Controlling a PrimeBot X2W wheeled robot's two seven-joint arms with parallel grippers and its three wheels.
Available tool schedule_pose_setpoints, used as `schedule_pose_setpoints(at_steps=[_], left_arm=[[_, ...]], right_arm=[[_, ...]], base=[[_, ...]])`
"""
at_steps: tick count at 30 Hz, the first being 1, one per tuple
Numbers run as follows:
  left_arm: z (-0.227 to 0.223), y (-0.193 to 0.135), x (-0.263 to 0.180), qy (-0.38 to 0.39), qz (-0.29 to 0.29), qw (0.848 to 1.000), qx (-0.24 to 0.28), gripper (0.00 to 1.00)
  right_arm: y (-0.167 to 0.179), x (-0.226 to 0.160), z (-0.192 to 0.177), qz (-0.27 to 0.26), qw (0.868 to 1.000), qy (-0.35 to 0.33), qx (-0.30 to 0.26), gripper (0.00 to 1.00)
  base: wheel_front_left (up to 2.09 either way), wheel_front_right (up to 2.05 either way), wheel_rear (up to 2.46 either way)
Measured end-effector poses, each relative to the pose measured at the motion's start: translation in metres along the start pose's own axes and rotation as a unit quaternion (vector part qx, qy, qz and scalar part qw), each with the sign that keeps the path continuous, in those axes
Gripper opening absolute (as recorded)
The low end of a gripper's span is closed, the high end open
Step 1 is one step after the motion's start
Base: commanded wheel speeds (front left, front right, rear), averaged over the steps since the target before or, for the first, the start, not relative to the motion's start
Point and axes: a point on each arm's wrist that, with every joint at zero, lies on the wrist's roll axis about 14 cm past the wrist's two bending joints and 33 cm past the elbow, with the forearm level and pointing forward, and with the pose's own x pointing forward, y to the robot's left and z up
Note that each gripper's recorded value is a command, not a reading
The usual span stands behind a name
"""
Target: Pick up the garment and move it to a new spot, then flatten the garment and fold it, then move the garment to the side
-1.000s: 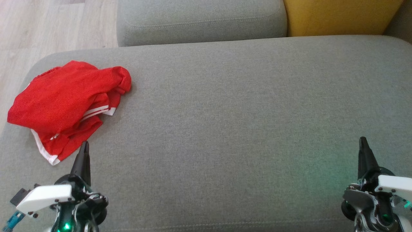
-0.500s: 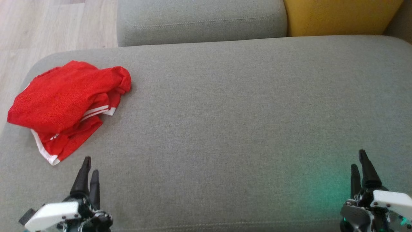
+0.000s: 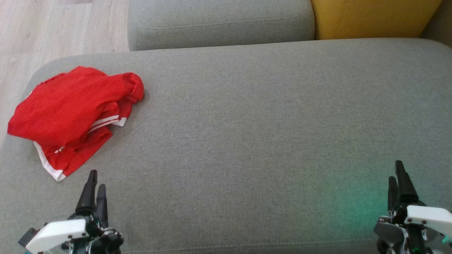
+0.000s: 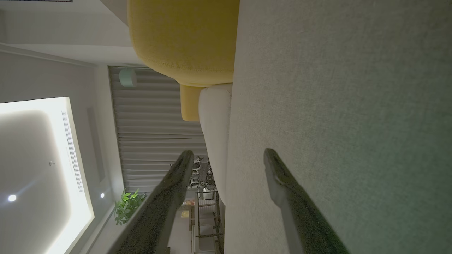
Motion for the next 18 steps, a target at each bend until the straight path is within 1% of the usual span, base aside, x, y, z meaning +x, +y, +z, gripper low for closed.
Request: schedule_pose_setpoints(at_steps=[10,18], left_arm=[[0.005,-0.011,0.004,-0.015,-0.015,1.000,0.022,1.00],[0.014,-0.024,0.005,-0.034,-0.033,0.997,0.058,1.00]], right_arm=[[0.009,0.001,0.004,0.012,0.998,-0.012,-0.055,1.00],[0.032,0.006,0.008,0.044,0.992,-0.024,-0.119,1.00]], base=[[0.00,0.00,0.00],[0.00,0.00,0.00]])
